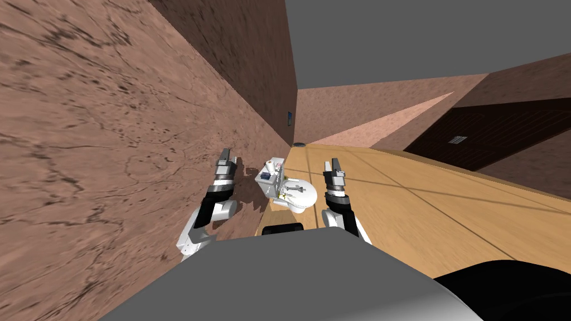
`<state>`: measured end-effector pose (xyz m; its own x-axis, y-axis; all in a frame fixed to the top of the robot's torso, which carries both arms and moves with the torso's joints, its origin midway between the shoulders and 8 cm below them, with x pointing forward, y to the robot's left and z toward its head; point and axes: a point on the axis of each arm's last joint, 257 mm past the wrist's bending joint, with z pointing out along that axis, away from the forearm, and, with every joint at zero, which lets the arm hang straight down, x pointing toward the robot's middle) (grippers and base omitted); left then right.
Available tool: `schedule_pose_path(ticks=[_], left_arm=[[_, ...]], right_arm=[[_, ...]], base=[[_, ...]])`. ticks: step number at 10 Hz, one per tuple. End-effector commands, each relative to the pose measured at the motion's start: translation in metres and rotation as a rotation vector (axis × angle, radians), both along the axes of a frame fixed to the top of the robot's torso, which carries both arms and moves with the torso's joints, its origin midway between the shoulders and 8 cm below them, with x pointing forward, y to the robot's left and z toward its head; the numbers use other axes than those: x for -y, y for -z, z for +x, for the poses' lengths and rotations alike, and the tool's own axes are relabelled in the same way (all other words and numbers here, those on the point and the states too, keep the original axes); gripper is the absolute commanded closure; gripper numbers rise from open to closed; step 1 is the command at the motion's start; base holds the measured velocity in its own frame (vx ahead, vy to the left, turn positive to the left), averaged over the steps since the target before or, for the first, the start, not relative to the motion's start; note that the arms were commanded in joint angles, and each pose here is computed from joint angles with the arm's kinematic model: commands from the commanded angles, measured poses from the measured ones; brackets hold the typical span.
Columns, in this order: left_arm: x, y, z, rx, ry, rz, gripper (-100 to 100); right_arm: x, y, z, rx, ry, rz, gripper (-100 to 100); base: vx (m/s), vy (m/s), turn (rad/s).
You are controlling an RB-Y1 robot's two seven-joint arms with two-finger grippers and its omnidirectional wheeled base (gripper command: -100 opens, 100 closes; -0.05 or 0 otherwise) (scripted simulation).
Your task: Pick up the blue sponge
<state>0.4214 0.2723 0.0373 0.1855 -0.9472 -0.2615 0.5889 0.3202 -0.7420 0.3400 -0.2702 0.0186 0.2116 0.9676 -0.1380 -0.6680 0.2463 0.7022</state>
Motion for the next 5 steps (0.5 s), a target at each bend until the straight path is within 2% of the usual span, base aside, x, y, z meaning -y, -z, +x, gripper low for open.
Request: schedule_pose_path(ticks=[1, 2, 3, 4, 5], left_arm=[[-0.001, 0.003, 0.011, -0.027, 0.006, -0.011, -100], [-0.002, 0.012, 0.029, -0.066, 0.016, -0.031, -100], [-0.001, 0.011, 0.032, -0.073, 0.017, -0.032, -100], [-0.001, 0.02, 0.05, -0.114, 0.028, -0.053, -100], [0.0, 0.02, 0.054, -0.124, 0.03, -0.054, -100]], right_arm=[[0.0, 0.0, 0.0, 0.0, 0.0, 0.0, 0], [0.0, 0.0, 0.0, 0.0, 0.0, 0.0, 0], [0.0, 0.0, 0.0, 0.0, 0.0, 0.0, 0], [0.0, 0.0, 0.0, 0.0, 0.0, 0.0, 0], [0.0, 0.0, 0.0, 0.0, 0.0, 0.0, 0]], base=[[0.009, -0.012, -0.028], [0.009, -0.012, -0.053], [0.006, -0.009, -0.022], [0.011, -0.016, -0.044], [0.009, -0.012, -0.024]])
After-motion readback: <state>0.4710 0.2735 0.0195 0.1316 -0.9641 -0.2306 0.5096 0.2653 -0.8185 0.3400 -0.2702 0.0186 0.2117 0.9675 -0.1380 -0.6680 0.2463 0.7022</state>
